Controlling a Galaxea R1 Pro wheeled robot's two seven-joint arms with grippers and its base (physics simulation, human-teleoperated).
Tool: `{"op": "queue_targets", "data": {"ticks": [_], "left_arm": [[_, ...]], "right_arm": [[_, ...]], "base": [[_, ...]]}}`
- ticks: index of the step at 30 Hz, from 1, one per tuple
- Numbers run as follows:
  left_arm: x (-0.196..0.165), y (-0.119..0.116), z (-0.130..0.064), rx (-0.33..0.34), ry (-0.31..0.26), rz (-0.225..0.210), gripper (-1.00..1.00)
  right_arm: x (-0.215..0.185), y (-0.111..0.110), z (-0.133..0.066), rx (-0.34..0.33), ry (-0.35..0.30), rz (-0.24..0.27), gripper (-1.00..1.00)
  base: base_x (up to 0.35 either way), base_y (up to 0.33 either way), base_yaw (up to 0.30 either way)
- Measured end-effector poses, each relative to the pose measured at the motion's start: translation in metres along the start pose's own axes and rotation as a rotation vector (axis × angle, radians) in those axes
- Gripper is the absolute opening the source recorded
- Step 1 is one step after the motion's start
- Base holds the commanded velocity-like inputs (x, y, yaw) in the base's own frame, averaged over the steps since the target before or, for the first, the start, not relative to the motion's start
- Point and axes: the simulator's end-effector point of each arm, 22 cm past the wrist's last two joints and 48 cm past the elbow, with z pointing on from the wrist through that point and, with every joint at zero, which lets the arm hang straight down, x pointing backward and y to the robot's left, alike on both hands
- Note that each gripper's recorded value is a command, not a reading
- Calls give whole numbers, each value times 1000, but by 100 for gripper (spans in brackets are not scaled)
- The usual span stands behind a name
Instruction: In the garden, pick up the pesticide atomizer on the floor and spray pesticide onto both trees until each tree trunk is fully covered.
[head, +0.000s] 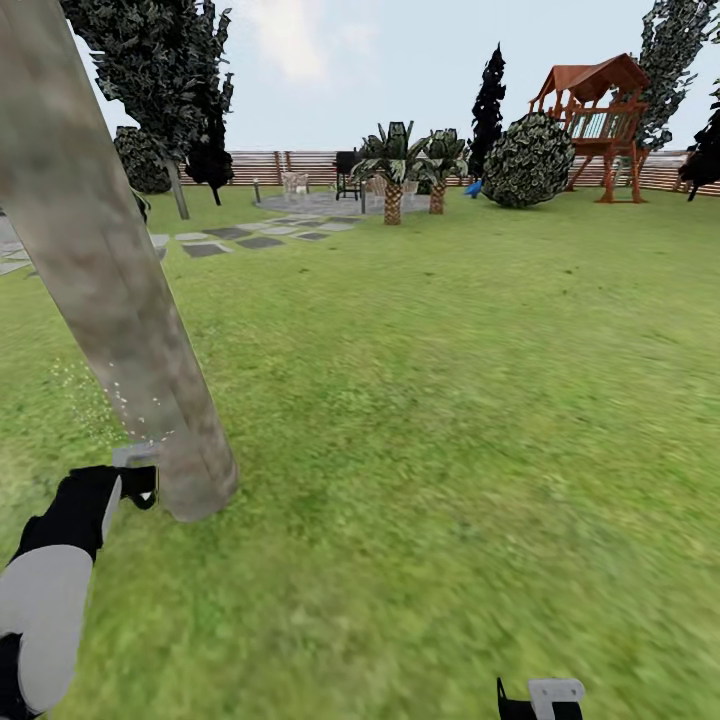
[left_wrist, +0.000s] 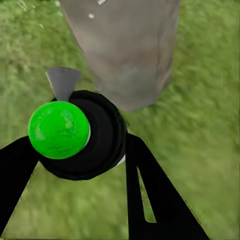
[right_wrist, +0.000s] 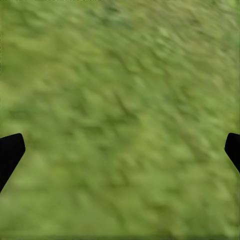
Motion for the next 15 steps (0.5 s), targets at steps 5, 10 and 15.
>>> {"op": "queue_targets", "data": {"ticks": [5, 10, 15], "left_arm": [[-12, 30, -3, -37, -5, -11, -100], [-17, -46, -4, 53, -12, 34, -100], [-45, -23, -9, 19, -43, 37, -100]], "right_arm": [[0, 0, 0, 1, -1, 1, 100], [0, 0, 0, 1, 0, 1, 100], [0, 0, 0, 1, 1, 0, 100]], "base": [[0, 0, 219], [0, 0, 275], [0, 0, 276]]}}
